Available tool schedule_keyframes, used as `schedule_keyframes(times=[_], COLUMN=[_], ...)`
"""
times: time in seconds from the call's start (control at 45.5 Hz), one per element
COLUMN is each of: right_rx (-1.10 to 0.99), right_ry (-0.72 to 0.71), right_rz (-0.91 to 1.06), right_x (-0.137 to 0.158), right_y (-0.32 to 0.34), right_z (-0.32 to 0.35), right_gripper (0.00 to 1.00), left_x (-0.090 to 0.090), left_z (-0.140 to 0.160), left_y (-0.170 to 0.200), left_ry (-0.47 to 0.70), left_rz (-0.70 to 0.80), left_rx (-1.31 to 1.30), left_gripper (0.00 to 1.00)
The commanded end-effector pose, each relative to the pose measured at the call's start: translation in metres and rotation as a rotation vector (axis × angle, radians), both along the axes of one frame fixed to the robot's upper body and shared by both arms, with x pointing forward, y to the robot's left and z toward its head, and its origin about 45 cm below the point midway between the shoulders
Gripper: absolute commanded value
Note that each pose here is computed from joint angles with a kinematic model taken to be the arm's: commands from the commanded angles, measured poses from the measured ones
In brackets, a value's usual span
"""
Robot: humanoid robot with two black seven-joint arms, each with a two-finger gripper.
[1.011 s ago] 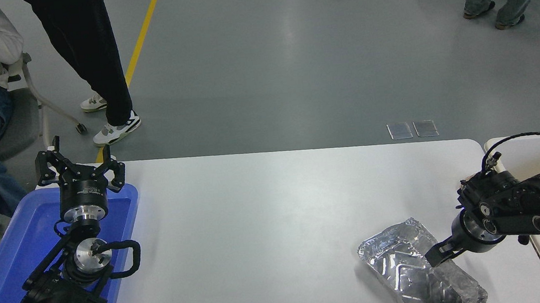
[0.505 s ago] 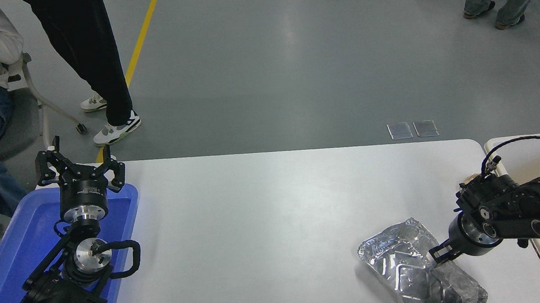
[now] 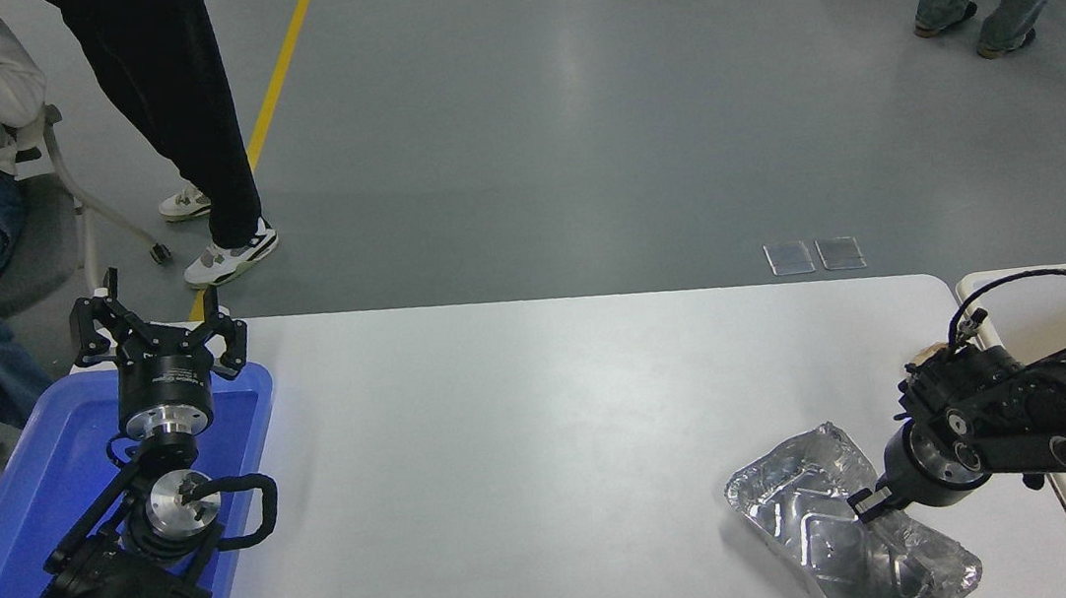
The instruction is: Pick up foil plate and place in dustbin
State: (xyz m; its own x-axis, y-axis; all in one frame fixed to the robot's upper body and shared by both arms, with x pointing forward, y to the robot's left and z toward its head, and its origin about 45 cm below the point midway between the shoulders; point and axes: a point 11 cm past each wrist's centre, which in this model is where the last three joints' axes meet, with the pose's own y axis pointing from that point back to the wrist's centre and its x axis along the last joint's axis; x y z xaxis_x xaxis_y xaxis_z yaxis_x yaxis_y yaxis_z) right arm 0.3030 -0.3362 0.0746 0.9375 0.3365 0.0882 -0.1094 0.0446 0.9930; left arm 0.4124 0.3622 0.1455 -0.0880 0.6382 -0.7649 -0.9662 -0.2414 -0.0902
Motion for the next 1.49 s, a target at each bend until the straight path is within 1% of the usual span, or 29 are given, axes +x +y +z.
schedule_keyframes(times=[0.0, 0.154, 0.33, 0.659, 0.791, 0.901, 1.099, 1.209, 1.473], right_rx=[0.000, 0.010, 0.027, 0.059, 0.074, 0.102, 0.115, 0.122, 0.133], right_ry=[-0.016, -0.015, 0.039, 0.006, -0.042, -0.167, -0.333, -0.395, -0.452], right_rz=[-0.019, -0.038, -0.066, -0.114, -0.124, -0.121, -0.108, -0.096, -0.114], right_x=[0.007, 0.011, 0.008, 0.018, 0.023, 0.036, 0.050, 0.053, 0.054], right_y=[-0.006, -0.013, -0.017, -0.030, -0.032, -0.031, -0.028, -0.024, -0.030], right_z=[0.013, 0.036, 0.079, 0.181, 0.228, 0.272, 0.331, 0.354, 0.372], right_gripper=[0.00, 0.00, 0.00, 0.00, 0.00, 0.00, 0.00, 0.00, 0.00], left_x=[0.000, 0.000, 0.000, 0.000, 0.000, 0.000, 0.000, 0.000, 0.000], left_z=[0.000, 0.000, 0.000, 0.000, 0.000, 0.000, 0.000, 0.000, 0.000], left_y=[0.000, 0.000, 0.000, 0.000, 0.000, 0.000, 0.001, 0.000, 0.000], left_ry=[0.000, 0.000, 0.000, 0.001, 0.000, 0.001, 0.000, 0.000, 0.000], left_rz=[0.000, 0.000, 0.000, -0.002, -0.001, -0.001, 0.000, 0.000, -0.001], left_rx=[0.000, 0.000, 0.000, 0.002, 0.001, 0.001, 0.003, 0.000, 0.002], left_gripper=[0.99, 0.99, 0.99, 0.99, 0.99, 0.99, 0.99, 0.99, 0.99])
